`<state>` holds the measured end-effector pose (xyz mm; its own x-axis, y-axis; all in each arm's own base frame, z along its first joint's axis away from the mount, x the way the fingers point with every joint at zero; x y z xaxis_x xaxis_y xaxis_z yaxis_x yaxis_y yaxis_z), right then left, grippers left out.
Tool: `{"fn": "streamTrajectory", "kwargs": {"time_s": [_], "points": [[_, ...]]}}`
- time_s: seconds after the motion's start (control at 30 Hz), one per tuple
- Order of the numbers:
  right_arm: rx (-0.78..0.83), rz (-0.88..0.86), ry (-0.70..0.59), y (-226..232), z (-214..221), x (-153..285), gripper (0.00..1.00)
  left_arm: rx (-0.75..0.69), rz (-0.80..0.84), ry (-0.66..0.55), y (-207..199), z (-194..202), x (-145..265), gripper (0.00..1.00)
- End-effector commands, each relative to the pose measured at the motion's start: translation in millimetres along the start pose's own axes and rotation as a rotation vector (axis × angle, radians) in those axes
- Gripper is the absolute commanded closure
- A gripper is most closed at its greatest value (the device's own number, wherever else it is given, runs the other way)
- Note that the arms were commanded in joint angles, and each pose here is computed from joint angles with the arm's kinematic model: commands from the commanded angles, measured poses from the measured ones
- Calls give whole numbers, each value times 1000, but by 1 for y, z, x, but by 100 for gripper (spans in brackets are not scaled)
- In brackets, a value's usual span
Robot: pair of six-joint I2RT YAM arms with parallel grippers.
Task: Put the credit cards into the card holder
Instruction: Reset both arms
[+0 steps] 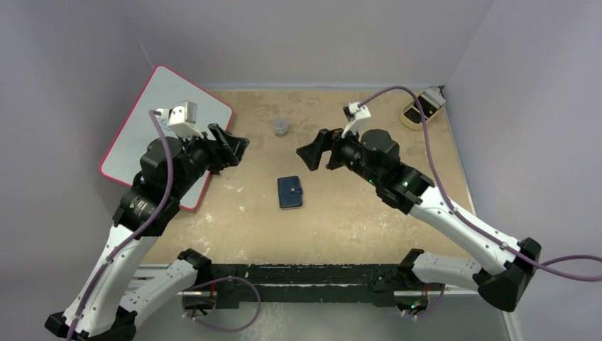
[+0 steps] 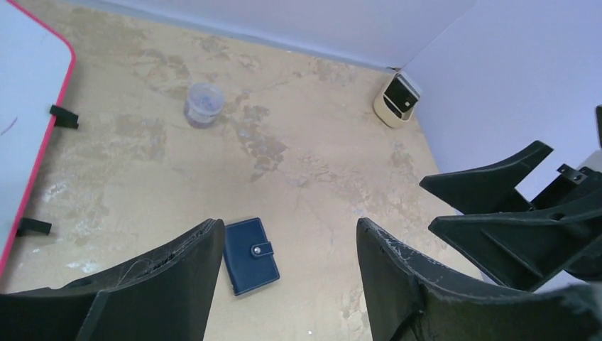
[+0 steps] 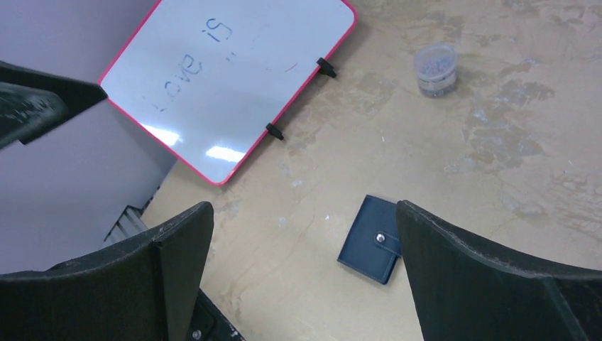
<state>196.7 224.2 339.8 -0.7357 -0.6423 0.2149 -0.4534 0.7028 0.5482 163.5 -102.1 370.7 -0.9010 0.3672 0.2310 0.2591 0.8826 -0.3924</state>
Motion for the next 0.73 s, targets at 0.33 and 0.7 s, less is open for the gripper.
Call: {"fn": "streamTrajectory", "kwargs": {"time_s": [0.33, 0.7], "points": [[-74, -14, -79, -15, 17, 35, 1, 0, 42, -8, 11, 28, 13, 30], [-50, -9, -45, -14, 17, 29, 1, -14, -6, -31, 16, 26, 17, 30]]}}
Point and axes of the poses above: each gripper's point midway between its finger pads, its own x axis back along the fingers, its own y axis along the line the jaws close on, z = x × y, the point moved 10 cm from there along x, back along the fingers, and after that the axes turned 7 degrees about -x, right-handed, at the moved point
